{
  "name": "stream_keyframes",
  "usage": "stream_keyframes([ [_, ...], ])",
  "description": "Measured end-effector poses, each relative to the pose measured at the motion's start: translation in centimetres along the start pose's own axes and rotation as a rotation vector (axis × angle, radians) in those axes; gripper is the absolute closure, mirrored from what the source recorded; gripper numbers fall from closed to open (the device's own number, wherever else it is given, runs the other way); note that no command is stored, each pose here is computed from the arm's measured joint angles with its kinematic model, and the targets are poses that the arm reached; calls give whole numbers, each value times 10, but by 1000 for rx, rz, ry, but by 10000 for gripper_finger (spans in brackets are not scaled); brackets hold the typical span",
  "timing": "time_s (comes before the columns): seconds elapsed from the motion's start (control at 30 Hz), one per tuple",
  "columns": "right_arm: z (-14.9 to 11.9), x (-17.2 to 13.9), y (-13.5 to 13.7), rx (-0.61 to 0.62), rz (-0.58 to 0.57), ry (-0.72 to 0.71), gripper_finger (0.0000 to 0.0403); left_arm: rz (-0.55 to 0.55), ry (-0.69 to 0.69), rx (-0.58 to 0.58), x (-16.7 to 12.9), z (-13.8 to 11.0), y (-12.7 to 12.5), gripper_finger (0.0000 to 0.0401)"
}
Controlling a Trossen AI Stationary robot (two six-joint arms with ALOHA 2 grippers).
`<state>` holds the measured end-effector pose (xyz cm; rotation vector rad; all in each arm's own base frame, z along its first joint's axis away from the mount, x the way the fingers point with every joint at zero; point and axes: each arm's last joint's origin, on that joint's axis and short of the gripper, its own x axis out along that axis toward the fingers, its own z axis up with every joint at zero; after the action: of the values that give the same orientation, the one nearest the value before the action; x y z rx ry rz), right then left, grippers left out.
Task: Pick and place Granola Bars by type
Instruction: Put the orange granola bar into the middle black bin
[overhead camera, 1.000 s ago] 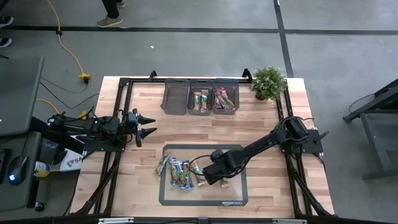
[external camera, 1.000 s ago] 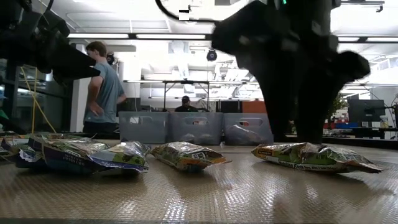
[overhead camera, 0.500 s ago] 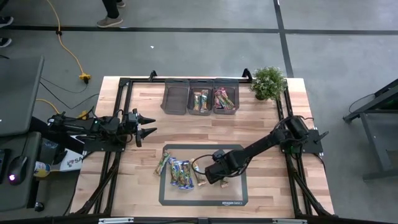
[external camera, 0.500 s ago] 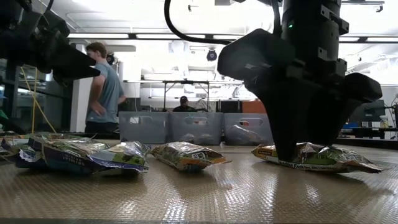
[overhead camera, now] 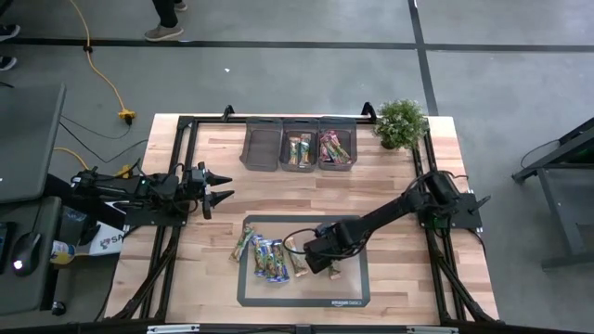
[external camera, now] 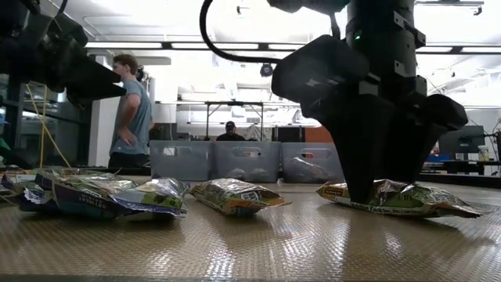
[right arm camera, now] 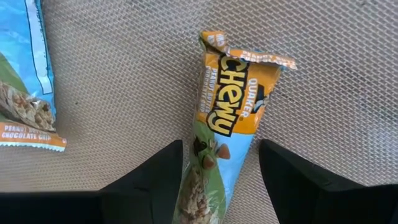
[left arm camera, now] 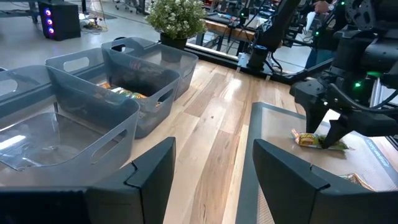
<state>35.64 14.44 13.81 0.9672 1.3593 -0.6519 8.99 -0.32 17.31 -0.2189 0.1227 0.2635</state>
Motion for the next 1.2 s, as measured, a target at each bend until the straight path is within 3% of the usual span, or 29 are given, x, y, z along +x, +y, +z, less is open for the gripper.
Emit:
stream_keyframes([
  [0.5,5,1,-1,14,1,2,209,0,0,0,0,0,0,190],
  [0.83,5,1,-1,15,-2,2,262,0,0,0,0,0,0,190],
  [1.2,5,0,0,14,0,-9,291,0,0,1,0,0,0,190],
])
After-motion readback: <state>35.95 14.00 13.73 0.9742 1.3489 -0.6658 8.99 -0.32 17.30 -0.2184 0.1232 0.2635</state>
